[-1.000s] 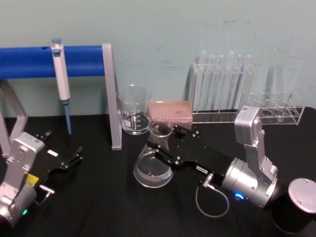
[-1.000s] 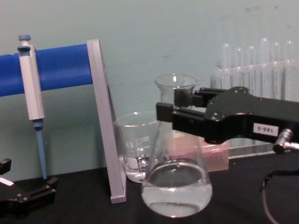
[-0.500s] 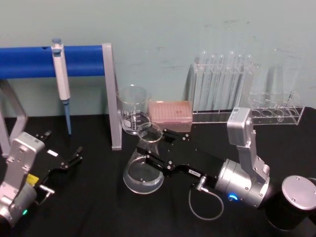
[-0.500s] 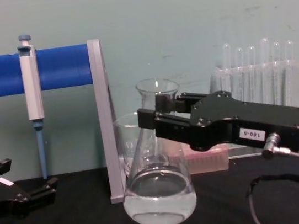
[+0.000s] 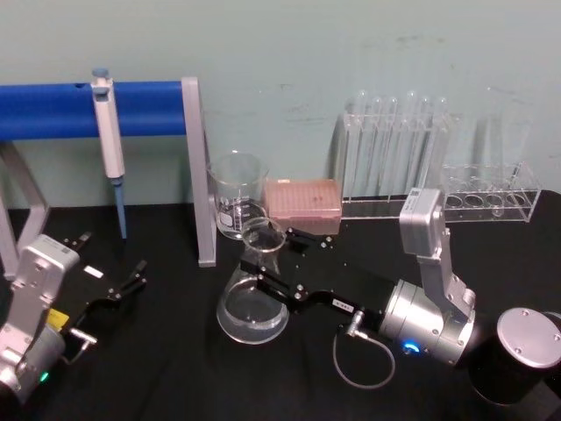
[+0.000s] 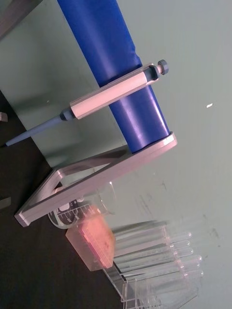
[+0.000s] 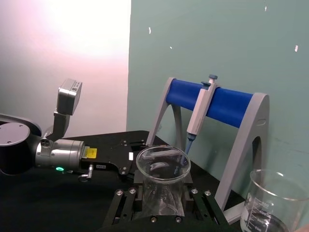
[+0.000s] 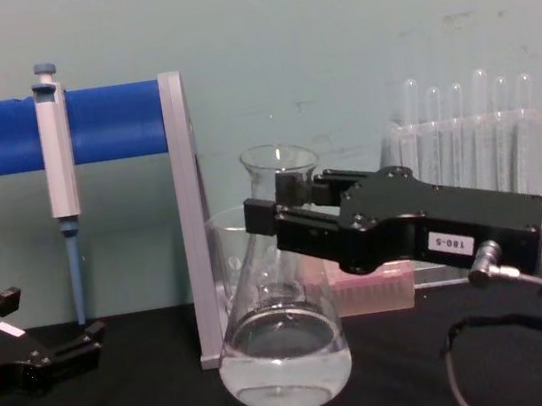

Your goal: Grasp the erlenmeyer flask with one hand, shake it three times, then place it back.

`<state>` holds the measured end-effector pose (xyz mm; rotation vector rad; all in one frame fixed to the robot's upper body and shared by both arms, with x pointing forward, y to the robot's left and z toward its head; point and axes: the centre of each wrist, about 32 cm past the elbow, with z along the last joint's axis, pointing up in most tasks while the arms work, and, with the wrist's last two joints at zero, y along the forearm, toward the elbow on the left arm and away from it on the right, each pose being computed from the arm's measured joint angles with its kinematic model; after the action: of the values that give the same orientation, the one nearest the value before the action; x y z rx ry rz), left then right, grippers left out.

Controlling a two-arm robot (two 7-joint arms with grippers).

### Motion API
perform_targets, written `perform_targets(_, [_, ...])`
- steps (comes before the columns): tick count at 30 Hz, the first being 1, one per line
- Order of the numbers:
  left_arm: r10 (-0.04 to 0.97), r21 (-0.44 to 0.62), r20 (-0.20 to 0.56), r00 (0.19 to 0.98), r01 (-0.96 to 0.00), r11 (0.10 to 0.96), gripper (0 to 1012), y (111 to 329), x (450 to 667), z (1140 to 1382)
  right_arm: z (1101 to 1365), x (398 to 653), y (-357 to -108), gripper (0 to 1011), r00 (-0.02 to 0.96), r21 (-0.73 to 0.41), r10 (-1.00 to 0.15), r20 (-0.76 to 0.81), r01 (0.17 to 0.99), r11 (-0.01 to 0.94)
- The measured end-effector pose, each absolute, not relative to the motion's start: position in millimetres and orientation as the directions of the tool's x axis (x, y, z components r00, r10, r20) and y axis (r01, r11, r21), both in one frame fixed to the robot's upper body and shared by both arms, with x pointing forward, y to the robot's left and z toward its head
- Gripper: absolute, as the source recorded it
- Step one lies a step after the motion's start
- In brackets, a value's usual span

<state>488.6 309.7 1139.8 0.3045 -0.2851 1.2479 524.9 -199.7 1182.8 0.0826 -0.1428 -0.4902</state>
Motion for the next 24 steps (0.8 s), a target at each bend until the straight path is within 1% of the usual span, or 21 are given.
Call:
perform_targets(10, [0.88, 0.07, 0.374, 0.292, -0.955, 0.287, 1001, 309.7, 488.6, 1139.8, 1183.3, 526.1, -204.5, 450, 0.843, 0.114, -0.526, 0.118, 0.514, 0.85])
perform_targets(16, [0.88, 0.07, 0.374, 0.292, -0.955, 0.287, 1001, 309.7, 488.6, 1139.8, 1183.4, 526.0, -212.5, 450, 0.807, 0.108, -0.578, 0.119, 0.569, 0.816])
perform_targets(24, [0.88, 0.07, 0.374, 0.292, -0.955, 0.287, 1001, 309.7, 488.6, 1139.8, 1184.1, 526.8, -230.8, 450, 0.725, 0.111, -0.678, 0.119, 0.669, 0.735])
